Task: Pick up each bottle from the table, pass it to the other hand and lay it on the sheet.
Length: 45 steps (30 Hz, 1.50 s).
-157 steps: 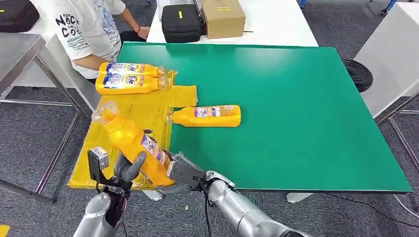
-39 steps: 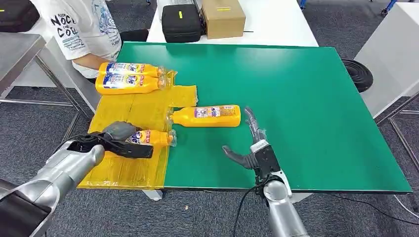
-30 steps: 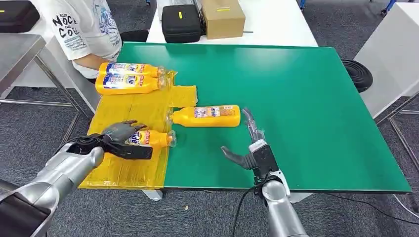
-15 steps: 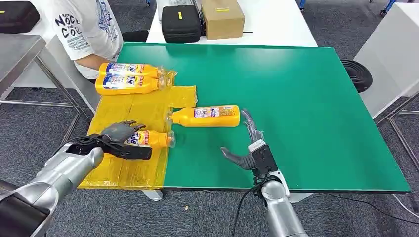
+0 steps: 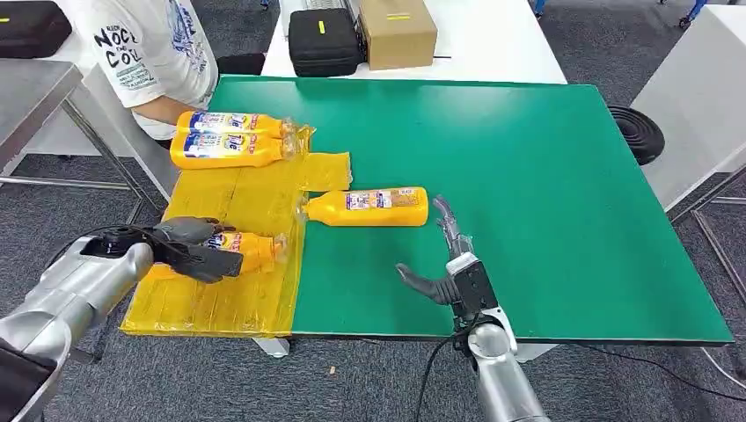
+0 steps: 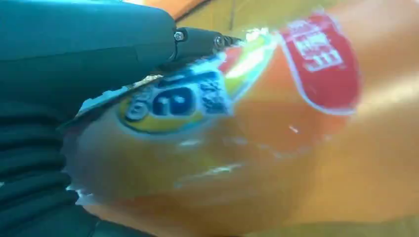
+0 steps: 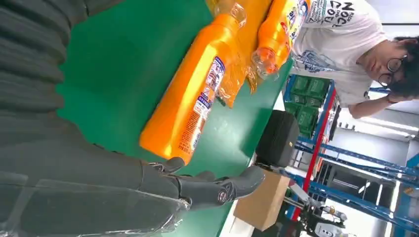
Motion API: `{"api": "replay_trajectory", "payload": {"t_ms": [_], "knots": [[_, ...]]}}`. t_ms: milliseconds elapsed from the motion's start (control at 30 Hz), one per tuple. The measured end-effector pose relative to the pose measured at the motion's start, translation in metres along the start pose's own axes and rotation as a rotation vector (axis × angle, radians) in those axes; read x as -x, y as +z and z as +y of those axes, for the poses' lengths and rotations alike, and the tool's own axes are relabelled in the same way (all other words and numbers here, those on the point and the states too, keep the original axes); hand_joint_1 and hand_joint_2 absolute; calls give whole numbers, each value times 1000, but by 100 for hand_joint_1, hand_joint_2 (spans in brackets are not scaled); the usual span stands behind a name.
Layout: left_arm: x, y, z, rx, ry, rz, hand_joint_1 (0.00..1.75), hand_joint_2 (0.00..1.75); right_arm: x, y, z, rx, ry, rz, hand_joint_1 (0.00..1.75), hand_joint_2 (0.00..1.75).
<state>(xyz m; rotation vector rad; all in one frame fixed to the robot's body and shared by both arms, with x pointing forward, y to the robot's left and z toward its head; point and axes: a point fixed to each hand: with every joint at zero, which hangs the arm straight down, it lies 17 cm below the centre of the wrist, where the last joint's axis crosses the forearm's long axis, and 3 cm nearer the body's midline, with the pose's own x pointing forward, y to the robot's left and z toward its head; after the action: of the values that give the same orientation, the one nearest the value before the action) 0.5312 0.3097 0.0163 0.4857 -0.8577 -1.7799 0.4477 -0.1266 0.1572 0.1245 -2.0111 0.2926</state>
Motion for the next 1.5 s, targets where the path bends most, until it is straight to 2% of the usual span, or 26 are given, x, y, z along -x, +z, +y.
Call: {"api": "replay_trajectory", "payload": {"t_ms": [600,900,1100,1300,1500], "knots": [[7,7,1,19,-23,-7,0,175,0,1,-1,5,8,-2,0,175],[-9,0,3,1,-33,-32,0,175,2,2,-3,15,14,1,0,175],[-38,3,22,-27,106,-151,0,175,5,6,-4,15,17,11,0,175],[-63,25,63,-58,282,-299,0,175,6,14,-7,19,20,19,0,175],[-67,41,82,-47,305,-340,0,175,3,14,-10,28,23,24,0,175]]}}
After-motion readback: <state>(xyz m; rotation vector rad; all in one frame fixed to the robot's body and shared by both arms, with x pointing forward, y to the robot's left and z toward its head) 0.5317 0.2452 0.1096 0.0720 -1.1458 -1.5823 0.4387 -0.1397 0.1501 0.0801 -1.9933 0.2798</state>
